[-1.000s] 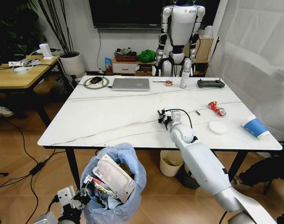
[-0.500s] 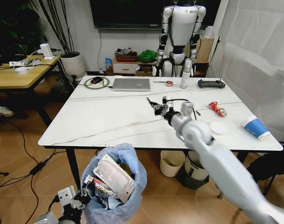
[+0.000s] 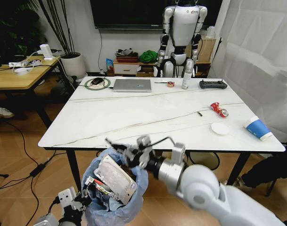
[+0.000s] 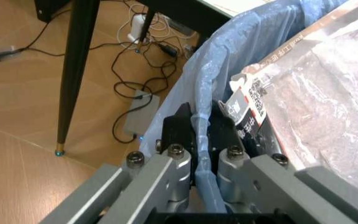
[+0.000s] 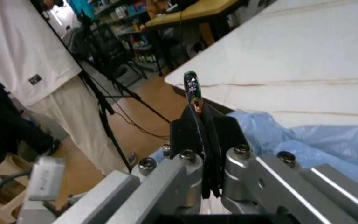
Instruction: Pick up the trash bin and place the trash from the table into it.
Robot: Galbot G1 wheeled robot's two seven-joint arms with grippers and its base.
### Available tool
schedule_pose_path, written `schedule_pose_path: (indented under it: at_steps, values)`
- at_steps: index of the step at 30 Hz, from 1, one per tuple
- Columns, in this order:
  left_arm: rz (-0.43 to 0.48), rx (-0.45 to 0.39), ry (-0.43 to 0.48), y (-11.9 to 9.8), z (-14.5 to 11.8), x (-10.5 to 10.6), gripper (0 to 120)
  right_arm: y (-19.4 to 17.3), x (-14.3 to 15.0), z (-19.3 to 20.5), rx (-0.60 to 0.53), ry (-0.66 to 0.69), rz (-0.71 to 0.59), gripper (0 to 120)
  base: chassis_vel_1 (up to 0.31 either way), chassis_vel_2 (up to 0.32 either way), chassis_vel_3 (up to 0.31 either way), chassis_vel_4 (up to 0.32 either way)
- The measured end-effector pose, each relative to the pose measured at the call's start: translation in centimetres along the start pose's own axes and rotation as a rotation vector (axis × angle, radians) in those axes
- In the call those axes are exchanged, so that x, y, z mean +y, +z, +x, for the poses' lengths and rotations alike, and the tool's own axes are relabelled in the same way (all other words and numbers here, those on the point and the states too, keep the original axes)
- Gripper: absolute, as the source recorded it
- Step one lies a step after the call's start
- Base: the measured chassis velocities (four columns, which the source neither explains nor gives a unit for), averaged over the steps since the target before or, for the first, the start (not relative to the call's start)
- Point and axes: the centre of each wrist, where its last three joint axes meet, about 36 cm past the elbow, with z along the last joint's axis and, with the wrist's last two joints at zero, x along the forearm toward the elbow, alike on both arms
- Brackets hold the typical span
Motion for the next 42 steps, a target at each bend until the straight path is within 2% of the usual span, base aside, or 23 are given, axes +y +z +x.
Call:
schedule_pose_path:
  at_steps: [8,40,42]
  values:
    - [0.001,-0.001,0.002,0.0,0.0,-0.1,0,1.8,-1.1,-0.4,0.029,0.055,0.009,0,0.000,0.000,0.000,0.000]
    - [0.000,-0.012,0.002,-0.4,0.0,0.0,0,2.0,-0.1,2.0,0.043,0.078,0.016,0,0.000,0.000,0.000,0.000]
    - [0.000,-0.012,0.002,-0.4,0.1,0.0,0,2.1,0.0,2.2,0.047,0.081,0.018,4,0.000,0.000,0.000,0.000]
